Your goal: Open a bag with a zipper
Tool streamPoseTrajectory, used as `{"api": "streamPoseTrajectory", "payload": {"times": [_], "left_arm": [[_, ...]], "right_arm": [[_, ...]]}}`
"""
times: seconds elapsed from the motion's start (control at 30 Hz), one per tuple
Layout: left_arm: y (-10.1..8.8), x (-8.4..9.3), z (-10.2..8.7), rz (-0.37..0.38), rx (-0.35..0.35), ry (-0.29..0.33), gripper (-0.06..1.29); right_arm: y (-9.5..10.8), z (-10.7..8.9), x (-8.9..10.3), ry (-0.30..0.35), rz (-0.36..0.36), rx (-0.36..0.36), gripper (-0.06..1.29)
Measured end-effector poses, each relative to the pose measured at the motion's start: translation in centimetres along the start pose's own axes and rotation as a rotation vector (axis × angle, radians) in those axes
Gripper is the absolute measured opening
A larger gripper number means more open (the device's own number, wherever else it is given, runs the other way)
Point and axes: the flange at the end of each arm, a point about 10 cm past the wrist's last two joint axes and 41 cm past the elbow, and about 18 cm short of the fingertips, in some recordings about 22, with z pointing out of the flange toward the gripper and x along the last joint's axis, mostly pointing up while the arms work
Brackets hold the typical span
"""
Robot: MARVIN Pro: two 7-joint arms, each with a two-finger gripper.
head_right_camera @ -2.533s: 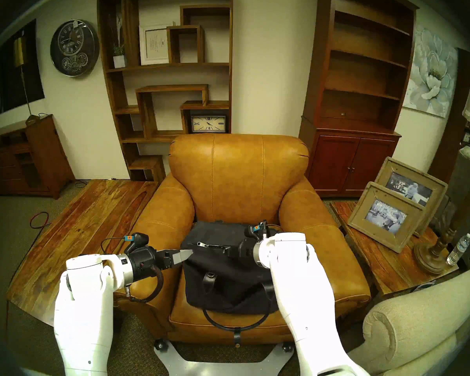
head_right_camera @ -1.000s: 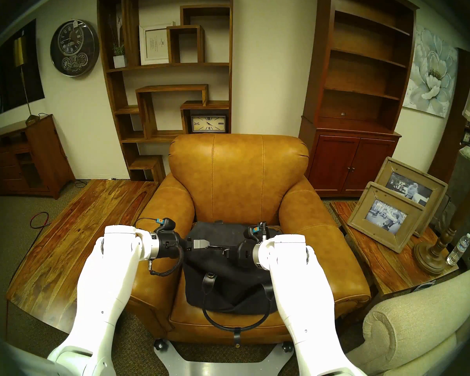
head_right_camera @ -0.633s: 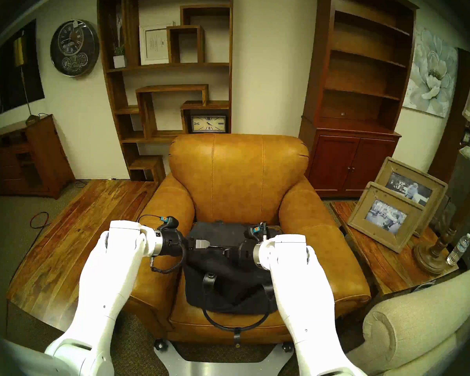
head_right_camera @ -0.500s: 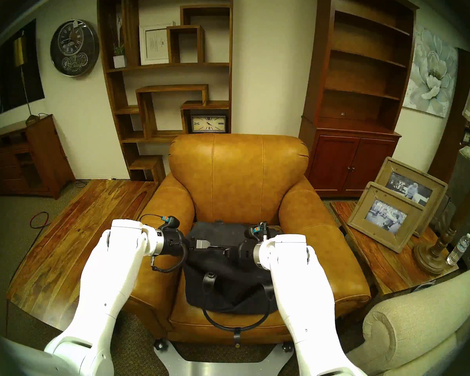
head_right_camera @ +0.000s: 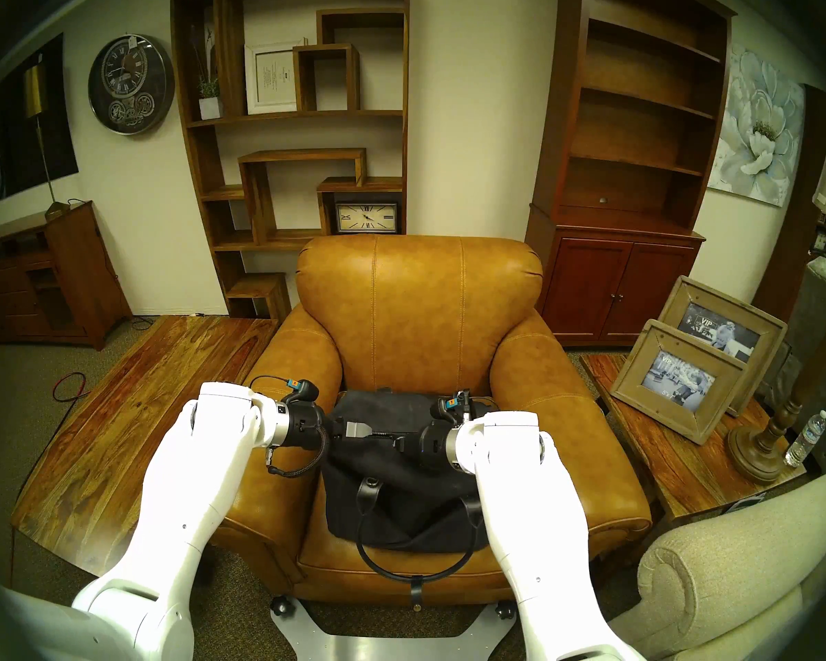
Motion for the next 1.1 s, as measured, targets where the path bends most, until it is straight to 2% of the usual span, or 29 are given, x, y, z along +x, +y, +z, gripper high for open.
{"api": "streamPoseTrajectory", "payload": {"times": [0.7, 0.87, 1.1], "left_arm": [[0.4, -0.3, 1.3, 0.015, -0.01, -0.049, 1.27], [0.3, -0.3, 1.3, 0.015, -0.01, -0.054, 1.17], [0.2, -0.4, 1.4, 0.011, -0.018, -0.057, 1.16]], "right_arm": [[0.3, 0.2, 0.0, -0.007, 0.006, -0.002, -0.03], [0.3, 0.3, 0.0, -0.008, 0.007, -0.002, -0.03], [0.4, 0.4, 0.1, -0.01, 0.008, -0.002, -0.03]]}}
